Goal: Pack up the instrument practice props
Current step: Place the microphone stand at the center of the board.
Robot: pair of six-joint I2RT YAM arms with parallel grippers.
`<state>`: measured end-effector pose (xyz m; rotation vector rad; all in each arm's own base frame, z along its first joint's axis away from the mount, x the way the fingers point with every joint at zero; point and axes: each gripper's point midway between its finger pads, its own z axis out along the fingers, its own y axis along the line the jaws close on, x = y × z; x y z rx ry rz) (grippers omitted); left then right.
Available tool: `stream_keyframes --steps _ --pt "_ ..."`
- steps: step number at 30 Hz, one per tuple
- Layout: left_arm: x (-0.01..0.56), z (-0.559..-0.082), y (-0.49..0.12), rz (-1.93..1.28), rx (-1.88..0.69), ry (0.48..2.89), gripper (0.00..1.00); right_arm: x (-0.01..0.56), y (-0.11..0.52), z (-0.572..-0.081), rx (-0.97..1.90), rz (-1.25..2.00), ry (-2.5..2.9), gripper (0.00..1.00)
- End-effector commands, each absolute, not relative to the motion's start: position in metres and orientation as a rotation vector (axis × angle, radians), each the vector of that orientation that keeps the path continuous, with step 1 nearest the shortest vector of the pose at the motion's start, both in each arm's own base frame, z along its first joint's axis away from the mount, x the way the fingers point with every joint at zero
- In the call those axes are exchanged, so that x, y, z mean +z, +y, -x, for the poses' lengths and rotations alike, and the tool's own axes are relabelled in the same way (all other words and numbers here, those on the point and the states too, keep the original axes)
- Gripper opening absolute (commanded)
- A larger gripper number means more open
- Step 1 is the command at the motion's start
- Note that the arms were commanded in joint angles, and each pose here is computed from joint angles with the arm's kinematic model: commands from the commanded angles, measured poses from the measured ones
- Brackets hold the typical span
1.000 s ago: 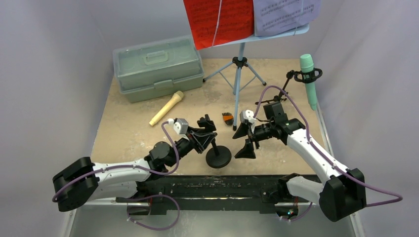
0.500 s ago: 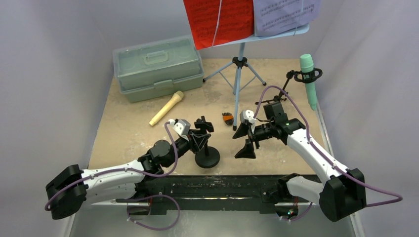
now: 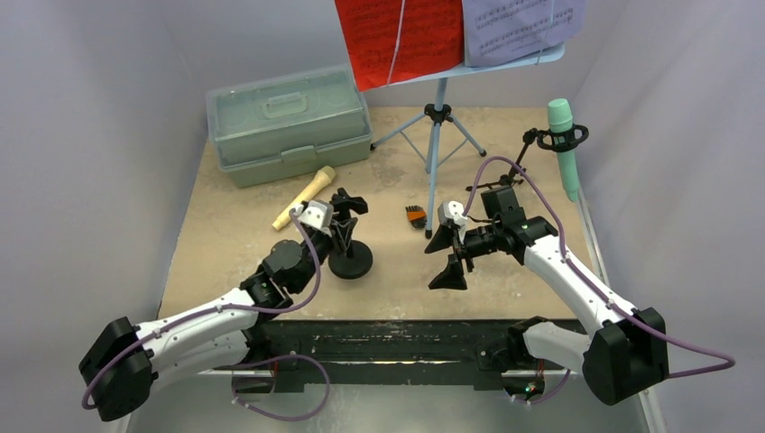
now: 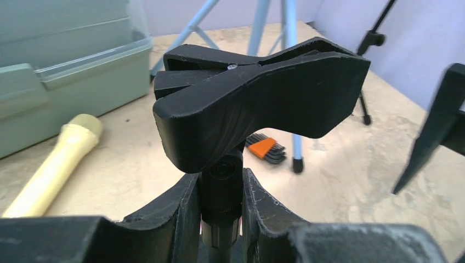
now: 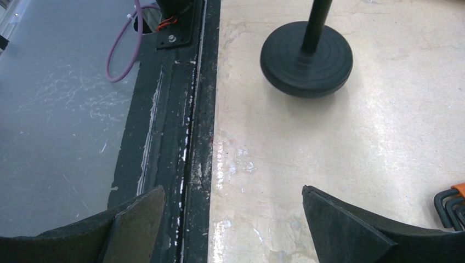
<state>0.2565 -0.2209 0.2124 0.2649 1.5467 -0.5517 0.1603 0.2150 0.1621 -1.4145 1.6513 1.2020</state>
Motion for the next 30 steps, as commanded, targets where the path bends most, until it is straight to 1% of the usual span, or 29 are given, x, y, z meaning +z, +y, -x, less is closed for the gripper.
stream_keyframes --steps 1,8,17,23,30 --pt "0.269 -0.28 -0.209 -0.165 -0.513 1.383 0.0 0.178 0.215 -0.165 1.156 1.428 1.595 0.99" --pt "0.28 -0.305 -0.199 -0.122 -0.489 1.313 0.0 0.177 0.214 -0.165 1.152 1.43 1.594 0.99" --pt "0.277 -0.341 -0.204 -0.128 -0.482 1.291 0.0 0.177 0.215 -0.165 1.152 1.431 1.592 0.99" --pt "0.27 -0.373 -0.205 -0.104 -0.465 1.295 0.0 0.177 0.215 -0.164 1.155 1.433 1.589 0.99" --pt "0.26 -0.423 -0.204 -0.102 -0.415 1.271 0.0 0.177 0.214 -0.164 1.152 1.434 1.588 0.99"
